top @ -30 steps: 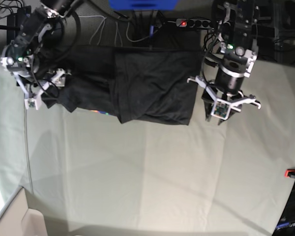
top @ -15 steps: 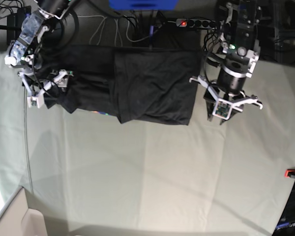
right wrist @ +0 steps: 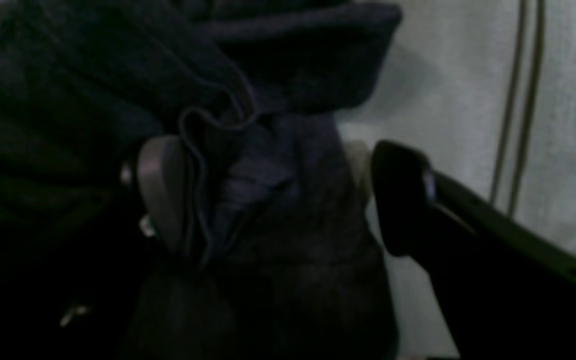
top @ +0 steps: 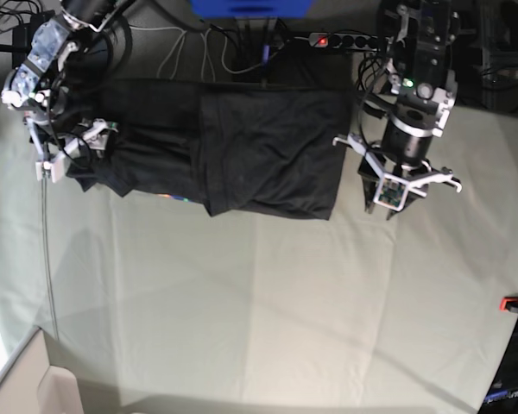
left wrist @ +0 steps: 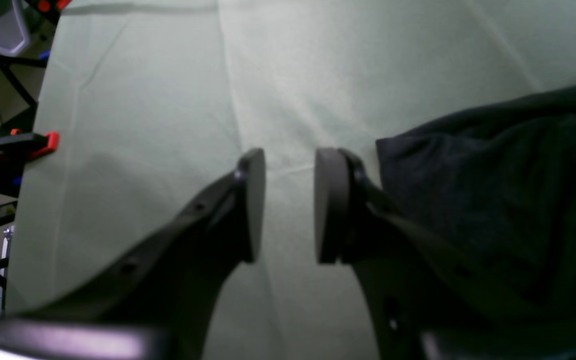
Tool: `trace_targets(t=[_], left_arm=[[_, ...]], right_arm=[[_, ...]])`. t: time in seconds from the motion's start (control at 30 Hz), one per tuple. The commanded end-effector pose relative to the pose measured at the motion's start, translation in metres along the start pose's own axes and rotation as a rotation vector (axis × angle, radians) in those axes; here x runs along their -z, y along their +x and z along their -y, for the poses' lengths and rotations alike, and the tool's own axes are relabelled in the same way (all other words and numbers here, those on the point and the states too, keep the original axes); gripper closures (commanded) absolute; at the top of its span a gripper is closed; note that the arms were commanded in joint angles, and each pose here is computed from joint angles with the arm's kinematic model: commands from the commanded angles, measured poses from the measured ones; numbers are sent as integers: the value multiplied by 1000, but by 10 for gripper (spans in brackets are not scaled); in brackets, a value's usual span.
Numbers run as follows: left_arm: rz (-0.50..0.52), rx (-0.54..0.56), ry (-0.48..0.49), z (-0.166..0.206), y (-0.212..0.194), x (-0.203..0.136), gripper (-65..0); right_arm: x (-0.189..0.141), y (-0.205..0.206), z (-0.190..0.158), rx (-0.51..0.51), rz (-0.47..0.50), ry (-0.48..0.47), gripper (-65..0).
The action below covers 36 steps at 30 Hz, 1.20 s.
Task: Layout the t-shirt on the table in an organized manner, then fold the t-shirt properly
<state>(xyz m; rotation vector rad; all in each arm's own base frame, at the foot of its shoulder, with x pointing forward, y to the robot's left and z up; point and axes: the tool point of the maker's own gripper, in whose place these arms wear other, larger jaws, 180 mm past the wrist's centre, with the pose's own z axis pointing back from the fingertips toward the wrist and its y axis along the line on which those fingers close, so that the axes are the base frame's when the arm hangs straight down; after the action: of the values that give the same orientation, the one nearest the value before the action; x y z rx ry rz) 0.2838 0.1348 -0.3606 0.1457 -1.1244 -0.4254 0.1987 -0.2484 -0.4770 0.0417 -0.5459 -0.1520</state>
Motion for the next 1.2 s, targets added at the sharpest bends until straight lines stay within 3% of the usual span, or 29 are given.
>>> trace_targets(t=[0.0,0.63,0.73,0.97,1.17], left_arm=[[52,2,18,-6,15,0,-167],[22,-9,152,-57,2,-8,-167],[17,-11,167,-63,1,-9,-167],[5,-10,177,-67,-4,-11,-167],[-9,-5,170,-63,-10,-16,-167]], right_arm=[[2,-20,0,-23,-88,4,-523],[7,-27,-25,12,-90,47,-509],[8,-28,-27,9,-94,53,-412],[8,-31,-32,6,-105,60,0],[3,-13,-43,-72,-63,73,-2]])
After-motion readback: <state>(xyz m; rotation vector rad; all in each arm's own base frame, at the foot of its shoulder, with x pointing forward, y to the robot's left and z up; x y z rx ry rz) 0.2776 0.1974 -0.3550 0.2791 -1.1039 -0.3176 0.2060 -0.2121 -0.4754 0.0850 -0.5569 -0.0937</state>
